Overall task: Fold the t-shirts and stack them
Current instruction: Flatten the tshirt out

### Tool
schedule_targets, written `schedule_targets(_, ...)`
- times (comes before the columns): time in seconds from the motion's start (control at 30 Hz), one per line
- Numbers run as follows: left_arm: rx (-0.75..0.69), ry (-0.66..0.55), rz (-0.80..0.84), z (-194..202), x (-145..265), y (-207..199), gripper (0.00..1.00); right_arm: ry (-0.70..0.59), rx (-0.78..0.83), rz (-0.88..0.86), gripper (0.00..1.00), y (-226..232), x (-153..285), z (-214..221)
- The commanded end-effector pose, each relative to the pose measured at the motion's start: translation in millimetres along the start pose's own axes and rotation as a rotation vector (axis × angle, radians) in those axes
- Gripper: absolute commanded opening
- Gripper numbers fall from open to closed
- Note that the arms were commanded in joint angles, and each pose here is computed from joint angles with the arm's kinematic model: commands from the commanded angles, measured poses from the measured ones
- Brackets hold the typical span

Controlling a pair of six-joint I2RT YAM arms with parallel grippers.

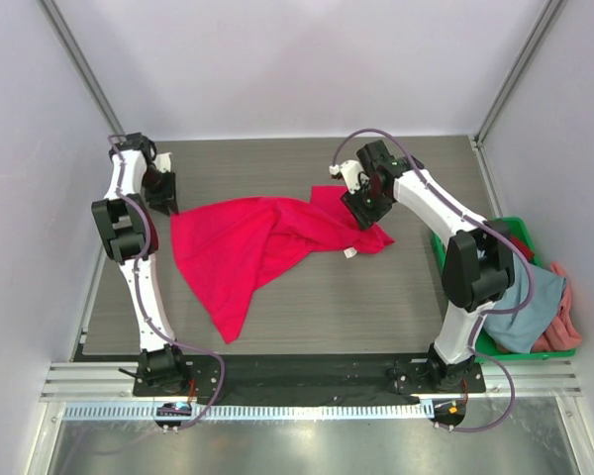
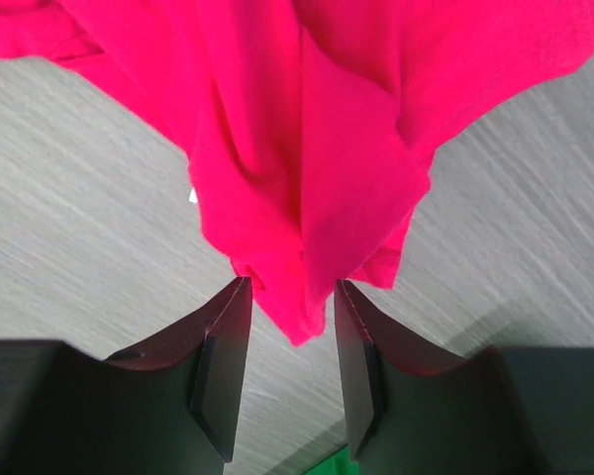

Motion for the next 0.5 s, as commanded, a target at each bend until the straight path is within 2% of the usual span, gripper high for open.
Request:
schedule_targets(0.0, 0.015, -0.017, 0.017, -3, -3, 3, 0.31, -0.067, -0.016, 0.039, 0.45, -11, 6, -20)
schedule_targets(0.1, 0.012, -0.002, 0.035, 1, -6, 0, 0.23, -0.095, -0.084, 0.054, 0.45, -25, 2, -31)
schedule_targets(0.13, 0.013, -0.005, 0.045, 2, -5, -1, 0.17, -0.110, -0.104, 0.063, 0.46, -31, 0, -34)
schedule_targets(0.2, 0.014, 0.008, 0.058, 6, -7, -2, 0.11, -0.123, -0.153, 0.077, 0.47, -46, -6, -40)
schedule_targets(0.23, 0.013, 0.004, 0.066, 6, -6, -4, 0.03, -0.125, -0.168, 0.081, 0.48, -55, -14, -45)
schedule_targets(0.27, 0.015, 0.009, 0.072, 7, -6, -4, 0.00, -0.127, -0.190, 0.089, 0.49, -62, -16, -47)
schedule_targets(0.47, 0.001, 0.007, 0.073, 10, 1, -7, 0.00, -0.131, -0.319, 0.100, 0.55, -115, -43, -53)
Point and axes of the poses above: each gripper's point midway between its finger pads, its own x axis back along the fingers, its own y axis along the line the jaws close on, z = x × y, the point moved 8 cm from there along x, back along the fingers, and after that the axes turned 11 degrees about -x, right-handed, at the moved point
